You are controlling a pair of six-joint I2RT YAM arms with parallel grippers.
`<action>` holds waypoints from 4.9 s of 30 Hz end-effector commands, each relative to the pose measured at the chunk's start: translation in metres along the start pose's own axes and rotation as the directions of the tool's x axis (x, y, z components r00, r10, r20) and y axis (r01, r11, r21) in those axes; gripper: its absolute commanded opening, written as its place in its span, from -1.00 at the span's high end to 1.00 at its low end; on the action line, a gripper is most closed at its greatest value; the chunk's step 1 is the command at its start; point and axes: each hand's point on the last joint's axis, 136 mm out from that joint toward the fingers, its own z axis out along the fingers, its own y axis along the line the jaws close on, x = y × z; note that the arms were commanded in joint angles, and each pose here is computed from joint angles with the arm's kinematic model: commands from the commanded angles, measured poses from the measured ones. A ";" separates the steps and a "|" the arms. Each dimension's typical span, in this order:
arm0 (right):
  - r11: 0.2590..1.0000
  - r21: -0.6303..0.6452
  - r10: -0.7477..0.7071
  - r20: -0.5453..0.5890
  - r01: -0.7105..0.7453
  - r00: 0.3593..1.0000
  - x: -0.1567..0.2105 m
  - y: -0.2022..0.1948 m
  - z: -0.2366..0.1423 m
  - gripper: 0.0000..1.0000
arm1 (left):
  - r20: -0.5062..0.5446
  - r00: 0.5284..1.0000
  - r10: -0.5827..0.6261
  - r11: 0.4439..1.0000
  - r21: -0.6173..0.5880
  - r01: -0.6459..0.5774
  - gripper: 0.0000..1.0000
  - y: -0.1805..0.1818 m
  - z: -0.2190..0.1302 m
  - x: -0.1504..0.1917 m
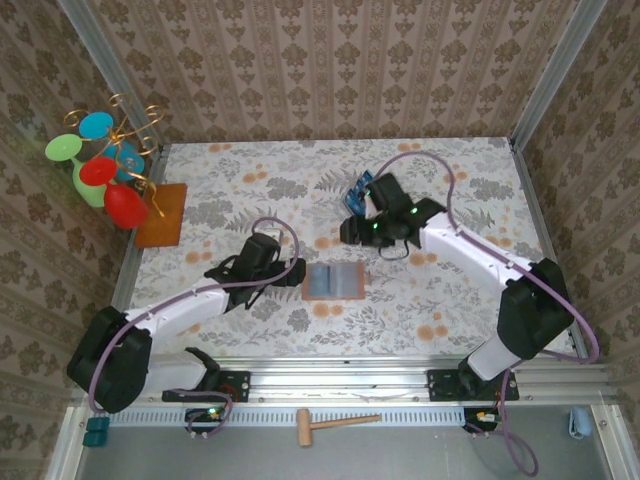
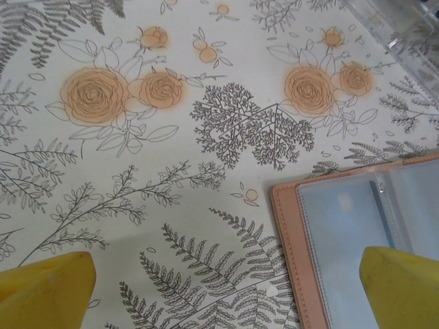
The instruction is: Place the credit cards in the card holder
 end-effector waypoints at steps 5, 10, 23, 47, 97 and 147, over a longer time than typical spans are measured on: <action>0.938 0.297 -0.163 -0.079 0.179 0.983 -0.029 -0.052 0.002 0.05 | -0.034 0.999 -0.026 1.000 0.008 0.026 -1.00 0.000 0.002 -0.005; 0.890 0.365 -0.218 -0.187 0.274 0.958 -0.032 -0.066 0.024 0.24 | -0.036 0.999 -0.033 0.999 0.020 0.034 -1.00 0.001 0.001 -0.005; 0.804 0.479 -0.233 -0.292 0.352 0.928 -0.027 -0.100 0.052 0.32 | -0.044 0.998 -0.044 0.999 0.030 0.046 -1.00 0.002 0.003 -0.001; 0.880 0.347 -0.216 -0.318 0.325 0.923 -0.020 -0.087 0.073 0.74 | -0.047 0.998 -0.034 0.999 0.028 0.036 -1.00 0.002 0.004 -0.002; 0.915 -0.338 0.225 -0.023 -0.219 0.974 0.071 -0.012 0.052 1.00 | -0.264 0.908 0.326 0.927 -0.100 -0.362 -1.00 -0.018 0.037 0.029; 0.896 -0.388 0.225 -0.022 -0.216 0.974 0.102 -0.017 0.086 1.00 | -0.264 0.912 0.314 0.932 -0.096 -0.349 -1.00 -0.027 0.033 0.027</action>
